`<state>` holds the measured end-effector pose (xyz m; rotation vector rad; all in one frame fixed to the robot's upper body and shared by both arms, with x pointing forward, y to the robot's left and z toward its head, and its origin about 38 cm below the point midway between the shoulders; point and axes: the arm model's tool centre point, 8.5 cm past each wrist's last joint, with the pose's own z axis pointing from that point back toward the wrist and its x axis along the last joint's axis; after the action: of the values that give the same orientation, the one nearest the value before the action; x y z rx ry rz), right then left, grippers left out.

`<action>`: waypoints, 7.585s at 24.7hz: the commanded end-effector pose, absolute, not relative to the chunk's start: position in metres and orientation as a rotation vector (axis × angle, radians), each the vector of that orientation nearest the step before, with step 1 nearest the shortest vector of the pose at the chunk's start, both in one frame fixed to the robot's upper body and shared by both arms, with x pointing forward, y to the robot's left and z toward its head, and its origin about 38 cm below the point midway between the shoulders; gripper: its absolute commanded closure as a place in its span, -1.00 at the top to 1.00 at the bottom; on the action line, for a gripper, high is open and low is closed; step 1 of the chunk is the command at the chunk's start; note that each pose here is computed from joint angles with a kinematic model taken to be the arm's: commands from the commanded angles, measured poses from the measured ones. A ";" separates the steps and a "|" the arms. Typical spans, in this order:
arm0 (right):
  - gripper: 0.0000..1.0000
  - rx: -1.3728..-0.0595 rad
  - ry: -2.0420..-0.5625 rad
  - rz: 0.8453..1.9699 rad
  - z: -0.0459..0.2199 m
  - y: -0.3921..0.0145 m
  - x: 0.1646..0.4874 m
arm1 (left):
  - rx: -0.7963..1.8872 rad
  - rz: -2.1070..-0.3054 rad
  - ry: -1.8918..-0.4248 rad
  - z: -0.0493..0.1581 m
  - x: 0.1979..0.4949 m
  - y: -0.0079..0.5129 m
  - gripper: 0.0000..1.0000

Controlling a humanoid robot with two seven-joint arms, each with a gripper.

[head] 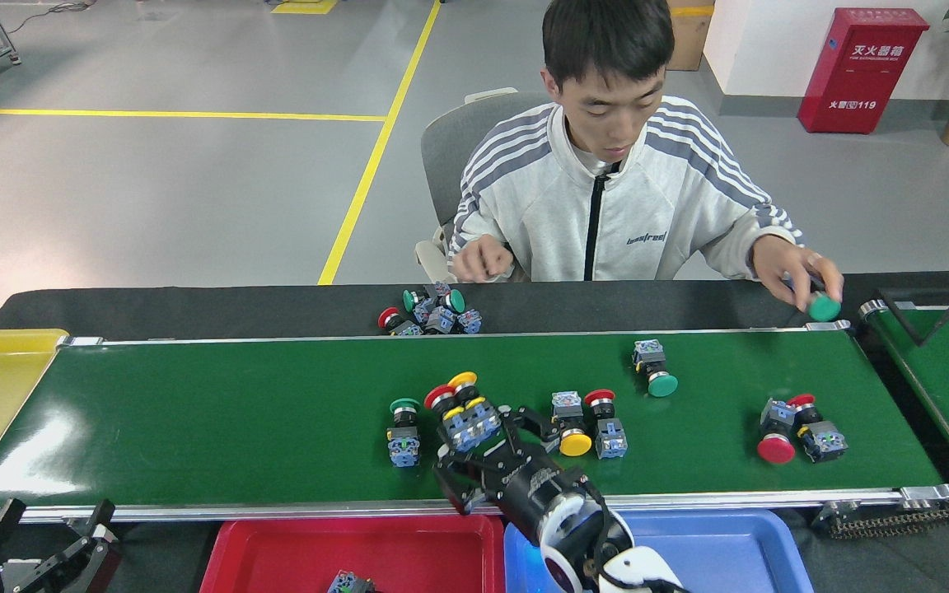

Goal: Pick switch part from conveyor to tray

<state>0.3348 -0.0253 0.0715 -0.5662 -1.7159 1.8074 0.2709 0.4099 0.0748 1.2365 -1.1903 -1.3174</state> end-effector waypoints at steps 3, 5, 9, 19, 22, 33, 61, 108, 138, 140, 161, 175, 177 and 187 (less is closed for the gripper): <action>-0.32 -0.412 -1.850 1.922 0.071 -0.005 0.293 | 1.208 -1.371 -1.252 0.081 0.288 0.375 1.00; 0.95 -0.376 -1.854 1.937 0.065 -0.001 0.282 | 1.171 -1.403 -1.261 0.083 0.296 0.354 1.00; 1.00 -0.368 -1.858 1.949 0.064 -0.003 0.280 | 1.073 -1.420 -1.309 0.081 0.325 0.290 1.00; 1.00 -0.869 -1.502 1.282 0.065 -0.172 0.321 | 1.050 -1.464 -1.250 0.066 0.343 0.235 1.00; 1.00 -0.955 -1.323 1.164 0.049 -0.207 0.310 | 1.050 -1.464 -1.224 0.061 0.352 0.241 1.00; 1.00 -1.003 -1.242 1.205 0.053 -0.179 0.336 | 1.054 -1.449 -1.134 0.045 0.387 0.259 0.50; -0.96 -0.865 -1.480 1.478 0.091 -0.109 0.368 | 1.084 -1.391 -1.278 0.048 0.251 0.299 0.98; 1.00 -1.038 -1.156 1.256 0.040 -0.201 0.362 | 1.145 -1.364 -1.071 0.041 0.396 0.278 0.98; -0.86 -0.968 -1.198 1.362 0.050 -0.159 0.412 | 0.912 -1.711 -1.424 0.050 0.272 0.245 1.00; -0.89 -0.965 -1.267 1.383 0.061 -0.153 0.409 | 0.971 -1.641 -1.371 0.052 0.274 0.262 1.00; 1.00 -0.545 -1.854 1.825 0.091 -0.018 0.301 | 1.203 -1.321 -1.207 0.062 0.275 0.336 1.00; 1.00 -1.023 -1.232 1.148 0.049 -0.223 0.314 | 1.129 -1.490 -1.202 0.044 0.354 0.263 1.00; 1.00 -1.023 -1.217 1.162 0.049 -0.219 0.316 | 1.119 -1.485 -1.196 0.041 0.365 0.264 1.00; 1.00 -0.927 -1.242 1.354 0.049 -0.165 0.357 | 1.129 -1.448 -1.101 0.027 0.395 0.285 -0.66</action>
<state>0.3513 -0.1693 0.0419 -0.9270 -1.2238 1.3309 0.3905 0.2817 0.0195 1.0973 -1.0852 -1.4598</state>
